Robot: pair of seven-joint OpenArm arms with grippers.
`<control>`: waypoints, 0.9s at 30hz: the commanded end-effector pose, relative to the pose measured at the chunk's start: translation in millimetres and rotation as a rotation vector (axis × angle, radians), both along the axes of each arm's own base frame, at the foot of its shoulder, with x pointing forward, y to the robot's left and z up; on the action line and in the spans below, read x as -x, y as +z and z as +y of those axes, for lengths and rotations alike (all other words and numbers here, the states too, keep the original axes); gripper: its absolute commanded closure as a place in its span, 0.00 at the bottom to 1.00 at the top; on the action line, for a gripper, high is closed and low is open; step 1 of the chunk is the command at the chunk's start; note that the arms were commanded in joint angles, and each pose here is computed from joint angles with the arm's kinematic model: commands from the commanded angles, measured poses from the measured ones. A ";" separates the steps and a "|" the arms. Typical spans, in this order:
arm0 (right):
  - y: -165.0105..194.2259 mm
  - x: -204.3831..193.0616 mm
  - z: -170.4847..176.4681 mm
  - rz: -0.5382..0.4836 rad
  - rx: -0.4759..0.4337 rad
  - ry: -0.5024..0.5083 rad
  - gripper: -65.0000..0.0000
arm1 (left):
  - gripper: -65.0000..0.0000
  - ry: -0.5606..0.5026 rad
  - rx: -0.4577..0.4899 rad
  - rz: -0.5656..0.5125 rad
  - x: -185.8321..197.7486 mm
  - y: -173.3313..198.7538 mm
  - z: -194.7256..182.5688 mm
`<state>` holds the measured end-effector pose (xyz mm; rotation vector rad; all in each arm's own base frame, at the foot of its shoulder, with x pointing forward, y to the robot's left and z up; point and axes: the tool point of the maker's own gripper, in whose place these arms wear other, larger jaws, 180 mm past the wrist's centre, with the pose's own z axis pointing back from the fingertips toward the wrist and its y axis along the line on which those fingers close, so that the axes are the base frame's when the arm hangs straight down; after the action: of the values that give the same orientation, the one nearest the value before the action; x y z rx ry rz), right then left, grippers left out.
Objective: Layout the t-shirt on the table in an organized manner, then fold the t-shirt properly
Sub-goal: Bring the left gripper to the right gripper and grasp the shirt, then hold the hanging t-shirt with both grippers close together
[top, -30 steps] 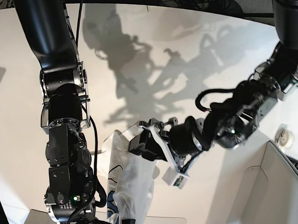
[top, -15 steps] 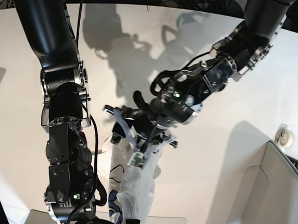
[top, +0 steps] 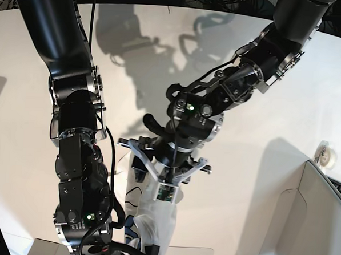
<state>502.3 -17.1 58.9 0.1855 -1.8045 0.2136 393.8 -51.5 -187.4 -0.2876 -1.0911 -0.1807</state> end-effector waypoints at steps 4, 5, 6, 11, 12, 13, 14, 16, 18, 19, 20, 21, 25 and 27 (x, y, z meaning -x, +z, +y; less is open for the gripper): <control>23.2 17.2 18.0 -0.128 0.089 -0.053 1.00 | 0.60 0.021 0.004 -0.037 -9.6 10.0 -0.7; 21.6 18.9 24.1 -0.137 0.119 -0.065 1.00 | 0.60 0.025 0.005 -0.034 -9.8 9.1 -0.1; 18.8 21.5 34.6 -0.145 0.148 -0.063 1.00 | 0.60 0.026 0.005 -0.030 -9.3 7.5 0.3; 13.9 28.3 56.8 -0.156 0.185 -0.063 1.00 | 0.60 0.090 -0.035 -0.079 -15.5 11.2 13.6; 13.9 28.7 57.6 -0.157 0.185 -0.065 1.00 | 0.60 0.105 -0.051 -0.090 -15.5 9.9 16.5; 14.1 28.6 57.1 -0.158 0.188 -0.068 1.00 | 0.60 0.114 -0.060 -0.087 -14.1 5.9 18.5; 13.6 28.3 57.2 -0.157 0.188 -0.069 1.00 | 0.60 0.117 -0.064 -0.084 -12.9 2.8 19.5; 13.6 28.3 57.3 -0.157 0.187 -0.067 1.00 | 0.60 0.119 -0.064 -0.074 -11.2 -1.2 20.1; 13.7 28.1 56.8 -0.156 0.186 -0.068 1.00 | 0.60 0.120 -0.067 -0.066 -10.0 -4.6 20.4; 14.1 28.5 56.8 -0.158 0.186 -0.068 1.00 | 0.60 0.122 -0.067 -0.057 -8.3 -8.6 21.0; 14.5 28.8 56.7 -0.159 0.185 -0.068 1.00 | 0.60 0.140 -0.069 -0.056 -8.7 -10.7 25.8; 15.0 29.2 56.7 -0.160 0.184 -0.068 1.00 | 0.60 0.170 -0.075 -0.065 -11.2 -10.0 33.9; 14.6 29.6 57.2 -0.161 0.185 -0.067 1.00 | 0.60 0.228 -0.105 -0.083 -12.2 -13.7 49.9; 11.7 29.2 57.2 -0.155 0.185 -0.066 1.00 | 0.60 0.244 -0.109 -0.088 -14.1 -12.4 55.1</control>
<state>481.7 39.4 42.0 -0.0248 -1.8394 0.3611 398.9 -0.6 -222.9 -0.0584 -1.1112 -0.0530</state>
